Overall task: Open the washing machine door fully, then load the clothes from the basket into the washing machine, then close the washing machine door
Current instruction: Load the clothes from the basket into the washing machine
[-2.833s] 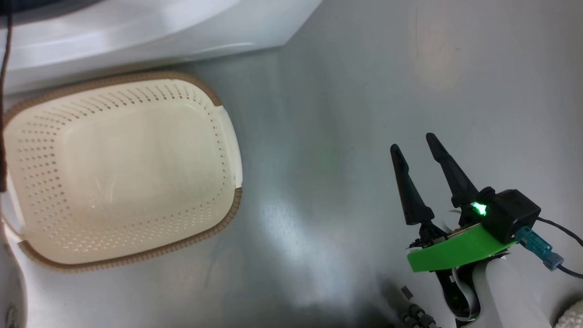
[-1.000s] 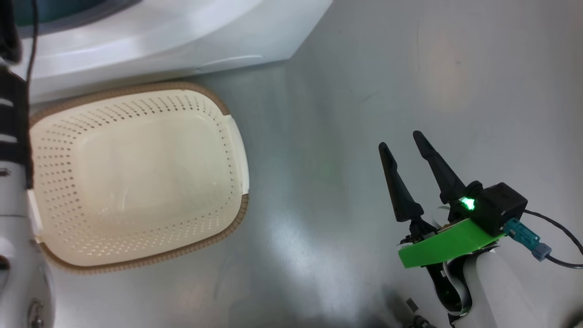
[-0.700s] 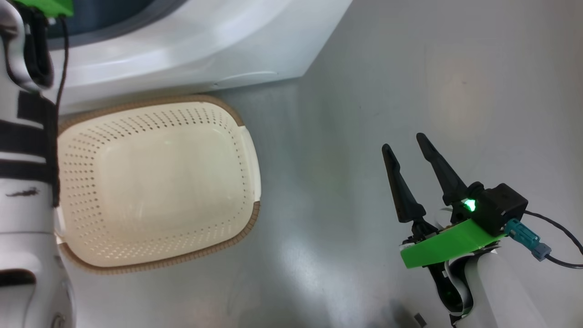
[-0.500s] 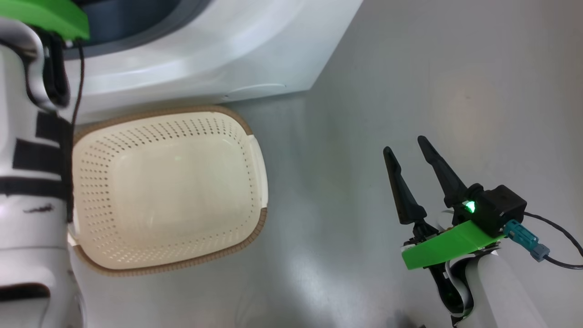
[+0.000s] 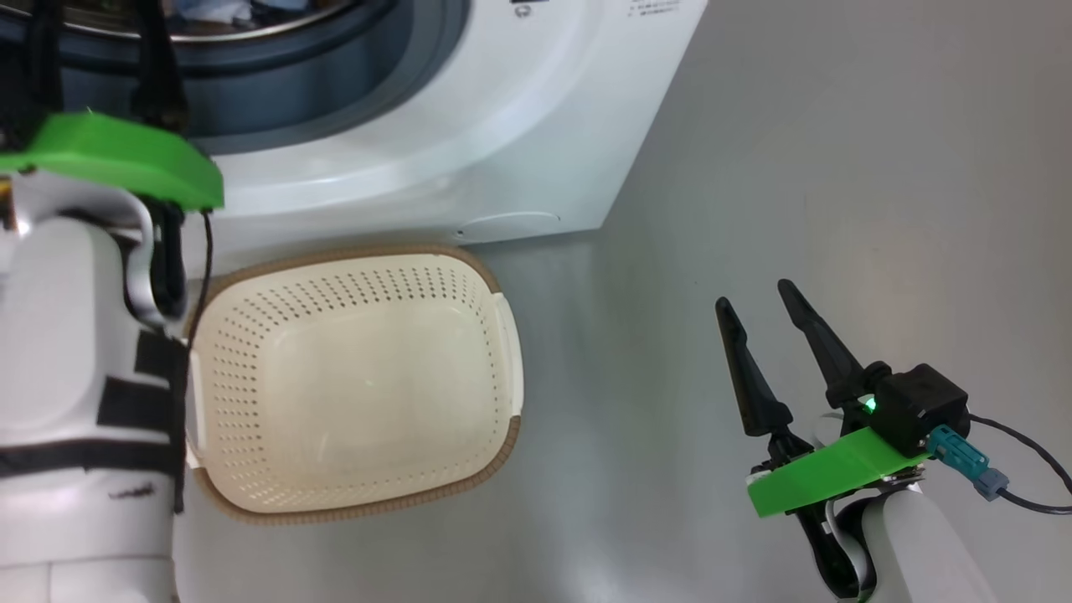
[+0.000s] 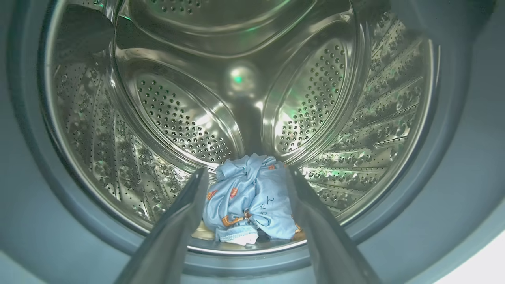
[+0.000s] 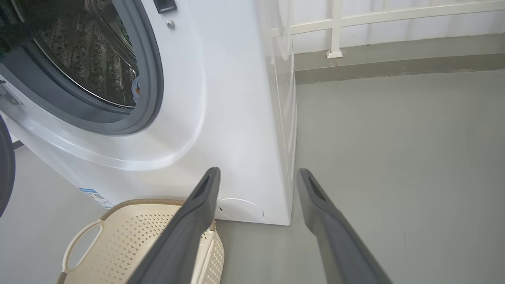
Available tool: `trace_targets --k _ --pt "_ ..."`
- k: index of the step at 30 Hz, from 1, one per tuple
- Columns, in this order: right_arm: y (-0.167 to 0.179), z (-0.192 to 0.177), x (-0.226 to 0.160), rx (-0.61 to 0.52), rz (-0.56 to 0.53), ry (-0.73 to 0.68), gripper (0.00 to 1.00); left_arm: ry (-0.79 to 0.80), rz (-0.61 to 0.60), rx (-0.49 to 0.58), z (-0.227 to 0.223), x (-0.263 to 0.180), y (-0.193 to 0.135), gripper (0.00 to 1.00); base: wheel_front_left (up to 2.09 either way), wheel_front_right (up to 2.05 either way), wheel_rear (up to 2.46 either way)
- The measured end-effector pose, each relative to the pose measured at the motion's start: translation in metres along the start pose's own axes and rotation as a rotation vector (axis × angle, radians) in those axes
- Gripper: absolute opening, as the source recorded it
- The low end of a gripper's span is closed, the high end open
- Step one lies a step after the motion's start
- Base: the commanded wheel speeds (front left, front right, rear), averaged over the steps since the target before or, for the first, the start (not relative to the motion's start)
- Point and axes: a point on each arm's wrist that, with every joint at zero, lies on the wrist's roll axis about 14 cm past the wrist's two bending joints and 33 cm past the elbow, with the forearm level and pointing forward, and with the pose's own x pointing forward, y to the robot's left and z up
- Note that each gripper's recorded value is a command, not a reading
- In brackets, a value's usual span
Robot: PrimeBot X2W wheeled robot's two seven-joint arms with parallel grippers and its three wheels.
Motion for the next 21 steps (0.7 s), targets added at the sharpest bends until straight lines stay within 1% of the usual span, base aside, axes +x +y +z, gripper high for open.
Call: trace_targets --k 7,21 --pt "0.007 0.007 -0.006 -0.005 0.014 -0.014 1.0 -0.024 0.019 -0.006 0.011 -0.028 0.004 1.0 0.0 0.0 0.0" --pt "0.015 0.025 -0.022 -0.024 0.024 -0.051 1.0 -0.025 0.062 -0.028 0.019 -0.094 0.01 1.0 0.0 0.0 0.0"
